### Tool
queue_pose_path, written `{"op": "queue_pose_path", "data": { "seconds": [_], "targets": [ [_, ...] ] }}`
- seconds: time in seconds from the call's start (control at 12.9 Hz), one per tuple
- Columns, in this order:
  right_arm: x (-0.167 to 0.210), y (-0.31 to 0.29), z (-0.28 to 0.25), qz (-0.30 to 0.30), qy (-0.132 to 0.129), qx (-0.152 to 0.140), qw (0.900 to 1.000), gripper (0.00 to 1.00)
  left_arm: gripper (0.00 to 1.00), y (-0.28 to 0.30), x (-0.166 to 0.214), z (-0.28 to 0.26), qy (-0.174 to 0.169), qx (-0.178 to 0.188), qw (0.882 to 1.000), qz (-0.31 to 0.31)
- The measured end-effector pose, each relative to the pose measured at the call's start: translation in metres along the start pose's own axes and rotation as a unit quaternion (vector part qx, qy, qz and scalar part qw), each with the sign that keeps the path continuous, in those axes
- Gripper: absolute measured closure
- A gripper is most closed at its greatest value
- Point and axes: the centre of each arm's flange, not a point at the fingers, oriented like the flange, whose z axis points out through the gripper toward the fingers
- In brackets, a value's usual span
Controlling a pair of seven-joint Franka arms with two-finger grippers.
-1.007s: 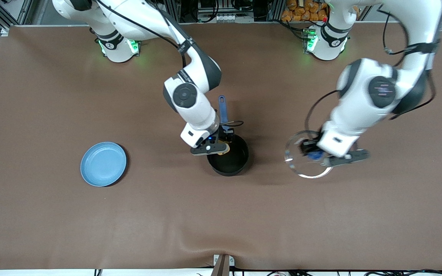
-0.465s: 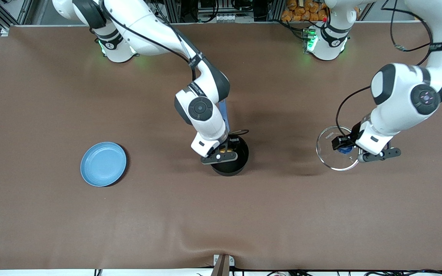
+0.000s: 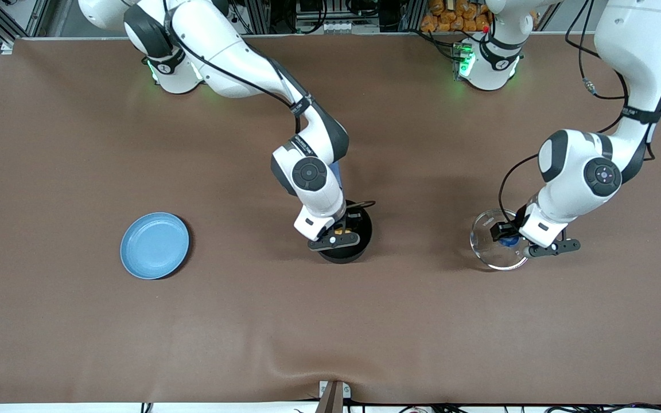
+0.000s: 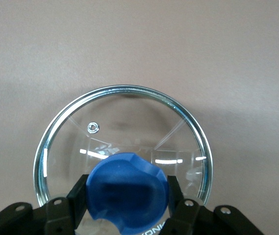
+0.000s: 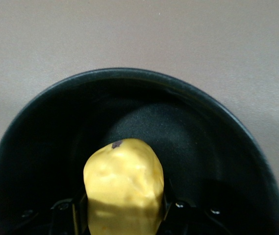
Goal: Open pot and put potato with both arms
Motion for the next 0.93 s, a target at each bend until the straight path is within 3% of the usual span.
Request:
{"op": "queue_pose_path", "data": {
  "seconds": [0.15,0.31,0.46,0.62,0.93],
  "targets": [
    [-0.002,0.000,0.007,-0.001,-0.001,-0.001,1.000,0.41,0.33,-0.006,0.002,0.009,0.007,-0.003,1.000,-0.001],
    [0.000,0.000,0.004,-0.001,0.002,0.000,1.000,0.41,0.16,-0.005,0.005,0.008,0.013,-0.006,1.000,-0.001],
    [0.005,0.000,-0.001,0.000,0.008,0.001,1.000,0.23,0.00,-0.004,0.008,0.004,0.018,-0.007,1.000,0.000],
    [0.010,-0.004,-0.013,-0.001,0.012,0.004,1.000,0.02,0.00,-0.003,0.012,-0.002,0.024,-0.007,1.000,0.000],
    [0.016,-0.013,-0.068,-0.004,0.000,0.003,1.000,0.00,0.00,0.004,0.014,-0.082,0.032,0.026,0.999,0.009]
  ]
}}
